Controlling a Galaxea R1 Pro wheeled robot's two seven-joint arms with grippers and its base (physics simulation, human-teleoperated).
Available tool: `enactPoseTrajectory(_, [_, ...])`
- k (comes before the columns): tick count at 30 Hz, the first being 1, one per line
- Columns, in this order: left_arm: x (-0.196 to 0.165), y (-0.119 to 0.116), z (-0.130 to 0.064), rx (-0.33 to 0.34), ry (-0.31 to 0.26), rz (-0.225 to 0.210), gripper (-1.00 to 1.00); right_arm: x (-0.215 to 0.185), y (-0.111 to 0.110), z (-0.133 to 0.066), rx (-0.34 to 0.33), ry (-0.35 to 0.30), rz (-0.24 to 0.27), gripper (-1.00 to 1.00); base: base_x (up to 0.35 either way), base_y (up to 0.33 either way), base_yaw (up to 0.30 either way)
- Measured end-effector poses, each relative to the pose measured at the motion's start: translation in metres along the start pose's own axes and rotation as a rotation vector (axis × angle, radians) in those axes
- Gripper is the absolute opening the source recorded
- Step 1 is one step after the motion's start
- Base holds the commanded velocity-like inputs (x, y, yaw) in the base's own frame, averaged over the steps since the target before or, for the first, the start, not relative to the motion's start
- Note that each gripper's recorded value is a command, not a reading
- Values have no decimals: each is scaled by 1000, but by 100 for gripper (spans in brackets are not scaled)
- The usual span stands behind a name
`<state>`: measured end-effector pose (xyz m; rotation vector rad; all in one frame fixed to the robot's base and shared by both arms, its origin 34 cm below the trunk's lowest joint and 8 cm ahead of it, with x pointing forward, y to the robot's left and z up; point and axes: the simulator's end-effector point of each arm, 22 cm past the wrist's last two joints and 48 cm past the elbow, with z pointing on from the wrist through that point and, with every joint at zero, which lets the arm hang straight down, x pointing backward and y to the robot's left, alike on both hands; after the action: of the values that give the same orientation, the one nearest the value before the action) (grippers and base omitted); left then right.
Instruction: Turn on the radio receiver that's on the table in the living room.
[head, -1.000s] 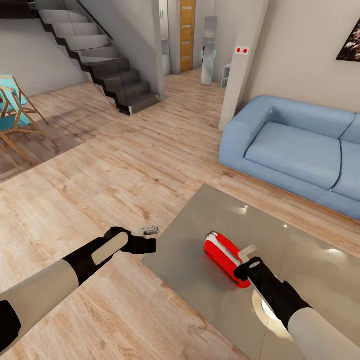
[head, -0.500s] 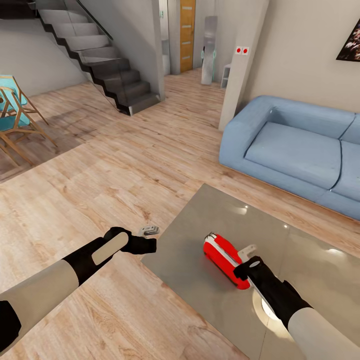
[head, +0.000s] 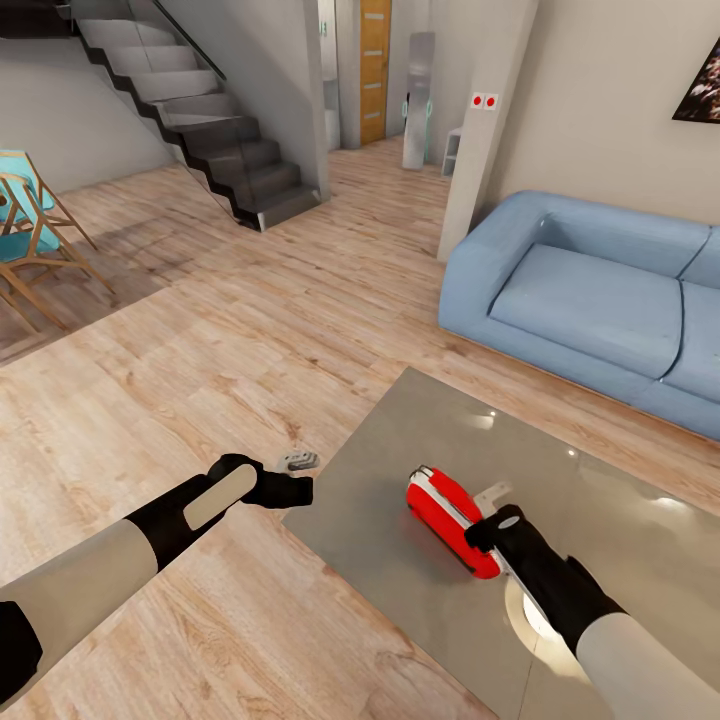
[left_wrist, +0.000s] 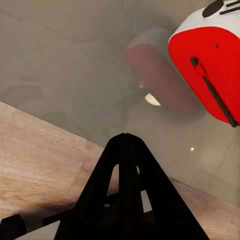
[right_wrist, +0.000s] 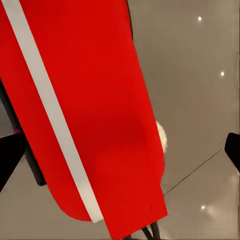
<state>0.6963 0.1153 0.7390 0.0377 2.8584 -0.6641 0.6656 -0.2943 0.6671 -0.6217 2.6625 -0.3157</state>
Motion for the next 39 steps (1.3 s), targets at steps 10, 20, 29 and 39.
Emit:
enactPoseTrajectory(10, [1, -4, 1, 6, 2, 2, -100, -39, -14, -24, 25, -44, 2, 100, 0, 0, 0])
enactPoseTrajectory(20, [0, -5, 1, 8, 2, 4, -100, -46, -17, -36, 27, -18, 9, 100, -80, 0, 0])
enactPoseTrajectory(29, [0, -6, 1, 7, 1, 7, -100, -47, -16, -37, 25, -23, 10, 100, -225, 0, 2])
enactPoseTrajectory(39, [-2, -8, -3, 7, -7, 13, -100, -53, -16, -41, 18, -41, 25, 100, -14, 0, 148])
